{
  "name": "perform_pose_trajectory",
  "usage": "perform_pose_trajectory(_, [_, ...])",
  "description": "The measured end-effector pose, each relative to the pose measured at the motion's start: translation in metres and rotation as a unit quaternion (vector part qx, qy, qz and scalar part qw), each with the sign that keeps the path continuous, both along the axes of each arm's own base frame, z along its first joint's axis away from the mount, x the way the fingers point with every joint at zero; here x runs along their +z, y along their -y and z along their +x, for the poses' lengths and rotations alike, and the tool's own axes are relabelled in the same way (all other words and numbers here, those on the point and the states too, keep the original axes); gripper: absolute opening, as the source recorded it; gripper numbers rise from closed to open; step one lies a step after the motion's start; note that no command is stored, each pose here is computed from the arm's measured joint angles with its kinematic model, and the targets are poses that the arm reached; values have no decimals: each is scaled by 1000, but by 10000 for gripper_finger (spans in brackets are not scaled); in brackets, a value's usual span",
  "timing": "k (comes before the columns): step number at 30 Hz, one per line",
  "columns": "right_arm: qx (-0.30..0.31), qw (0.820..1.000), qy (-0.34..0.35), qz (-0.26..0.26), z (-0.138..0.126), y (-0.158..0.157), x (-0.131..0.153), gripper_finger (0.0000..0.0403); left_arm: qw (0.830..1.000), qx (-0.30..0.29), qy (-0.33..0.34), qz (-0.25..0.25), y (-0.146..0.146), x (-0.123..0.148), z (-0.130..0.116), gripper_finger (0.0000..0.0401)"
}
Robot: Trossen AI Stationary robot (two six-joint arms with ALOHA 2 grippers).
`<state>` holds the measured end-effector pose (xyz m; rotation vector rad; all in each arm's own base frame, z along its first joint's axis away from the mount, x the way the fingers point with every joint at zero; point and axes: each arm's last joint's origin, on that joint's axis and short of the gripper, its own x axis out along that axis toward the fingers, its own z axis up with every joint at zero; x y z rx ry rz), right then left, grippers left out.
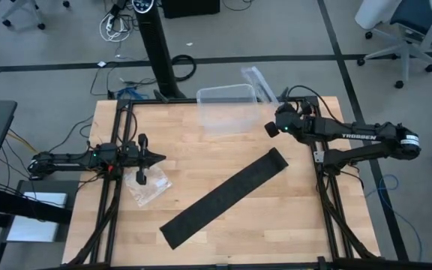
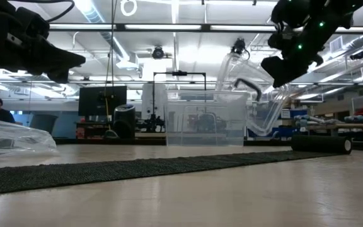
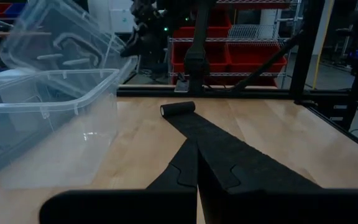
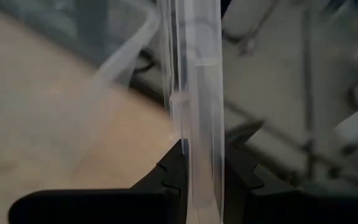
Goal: Roll bandage
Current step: Open the transparent bin
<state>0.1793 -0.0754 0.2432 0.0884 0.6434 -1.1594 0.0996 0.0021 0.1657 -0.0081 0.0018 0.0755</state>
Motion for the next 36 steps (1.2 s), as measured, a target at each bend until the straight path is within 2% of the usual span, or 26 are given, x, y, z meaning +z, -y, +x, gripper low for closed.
perform_pose_trajectory(5, [53, 995, 49, 72, 5, 0, -1, 52, 1000, 0, 0, 0, 0, 0, 0, 4])
perform_pose_trajectory(9, [108, 986, 77, 98, 11, -2, 1, 52, 1000, 0, 0, 0, 0, 0, 0, 4])
perform_pose_trajectory(12, [140, 980, 101, 99, 16, -2, 5, 52, 1000, 0, 0, 0, 0, 0, 0, 4])
perform_pose_trajectory(19, [212, 967, 71, 126, 15, 1, 3, 52, 1000, 0, 0, 0, 0, 0, 0, 4])
perform_pose_trajectory(25, [200, 965, 62, 159, 4, 18, 0, 52, 1000, 0, 0, 0, 0, 0, 0, 4])
perform_pose_trajectory(30, [206, 950, 89, 217, -9, 36, -2, 52, 1000, 0, 0, -2, 0, 0, 0, 4])
perform_pose_trajectory(36, [166, 949, 88, 253, -24, 48, -7, 52, 1000, -1, 0, -2, 0, 0, 0, 4])
